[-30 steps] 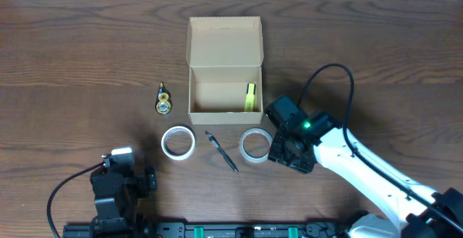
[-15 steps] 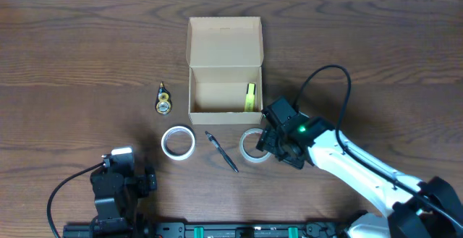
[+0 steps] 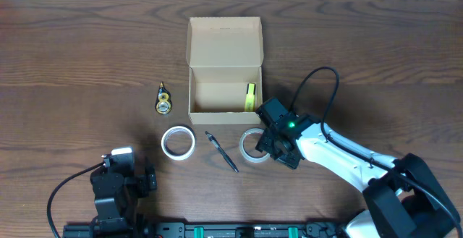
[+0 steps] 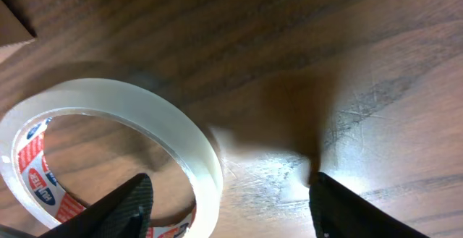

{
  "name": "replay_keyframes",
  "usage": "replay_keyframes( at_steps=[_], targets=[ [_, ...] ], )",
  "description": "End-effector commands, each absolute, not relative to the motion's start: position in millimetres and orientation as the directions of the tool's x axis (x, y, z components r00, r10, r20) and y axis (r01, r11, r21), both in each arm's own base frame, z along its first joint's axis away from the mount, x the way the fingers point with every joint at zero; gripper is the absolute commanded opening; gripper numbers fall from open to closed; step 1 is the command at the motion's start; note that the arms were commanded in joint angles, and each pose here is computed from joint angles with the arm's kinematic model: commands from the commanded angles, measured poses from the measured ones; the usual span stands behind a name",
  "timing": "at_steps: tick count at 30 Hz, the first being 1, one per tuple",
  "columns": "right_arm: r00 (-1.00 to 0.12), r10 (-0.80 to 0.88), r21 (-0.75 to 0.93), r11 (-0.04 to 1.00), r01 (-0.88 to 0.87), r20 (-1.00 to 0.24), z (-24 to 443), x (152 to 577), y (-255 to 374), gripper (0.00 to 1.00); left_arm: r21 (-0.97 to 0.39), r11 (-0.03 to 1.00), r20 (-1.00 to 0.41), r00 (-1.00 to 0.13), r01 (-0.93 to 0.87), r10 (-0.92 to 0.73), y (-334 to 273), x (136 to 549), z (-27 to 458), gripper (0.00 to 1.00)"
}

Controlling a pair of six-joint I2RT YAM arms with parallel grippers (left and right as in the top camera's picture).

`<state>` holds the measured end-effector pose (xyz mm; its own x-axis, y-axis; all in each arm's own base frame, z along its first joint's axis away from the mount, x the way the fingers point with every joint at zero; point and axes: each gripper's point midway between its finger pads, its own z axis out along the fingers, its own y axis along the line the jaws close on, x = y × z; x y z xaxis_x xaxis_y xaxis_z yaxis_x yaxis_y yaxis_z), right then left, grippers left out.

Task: Pack container
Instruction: 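Move the right gripper to the right clear tape roll and grasp its rim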

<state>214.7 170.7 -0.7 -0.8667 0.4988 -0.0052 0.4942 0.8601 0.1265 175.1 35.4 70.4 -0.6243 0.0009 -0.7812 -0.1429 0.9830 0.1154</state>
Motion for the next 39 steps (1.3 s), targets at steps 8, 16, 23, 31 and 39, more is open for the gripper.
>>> replay_keyframes(
  at_steps=[8,16,23,31,39],
  targets=[
    [-0.855,0.518,0.124,0.851,0.511,-0.025,-4.0,217.4,169.9,0.54,0.117,0.980,-0.755,-0.656,-0.162,-0.018,37.8,169.5,56.9,0.95],
    [-0.852,0.522,0.127,0.849,0.514,-0.038,-5.9,219.3,168.9,0.47,0.117,0.980,-0.755,-0.656,-0.162,-0.018,37.8,169.5,56.9,0.95],
    [-0.851,0.524,0.110,0.848,0.518,-0.030,-12.6,217.4,167.8,0.43,0.117,0.980,-0.755,-0.656,-0.162,-0.018,37.8,169.5,56.9,0.95],
    [-0.853,0.521,0.078,0.850,0.521,0.027,-26.8,208.6,169.9,0.05,0.117,0.980,-0.755,-0.656,-0.162,-0.018,37.8,169.5,56.9,0.95],
    [-0.852,0.519,0.067,0.850,0.523,0.072,-26.0,199.6,171.1,0.01,0.117,0.980,-0.755,-0.656,-0.162,-0.018,37.8,169.5,56.9,0.95]
  ],
)
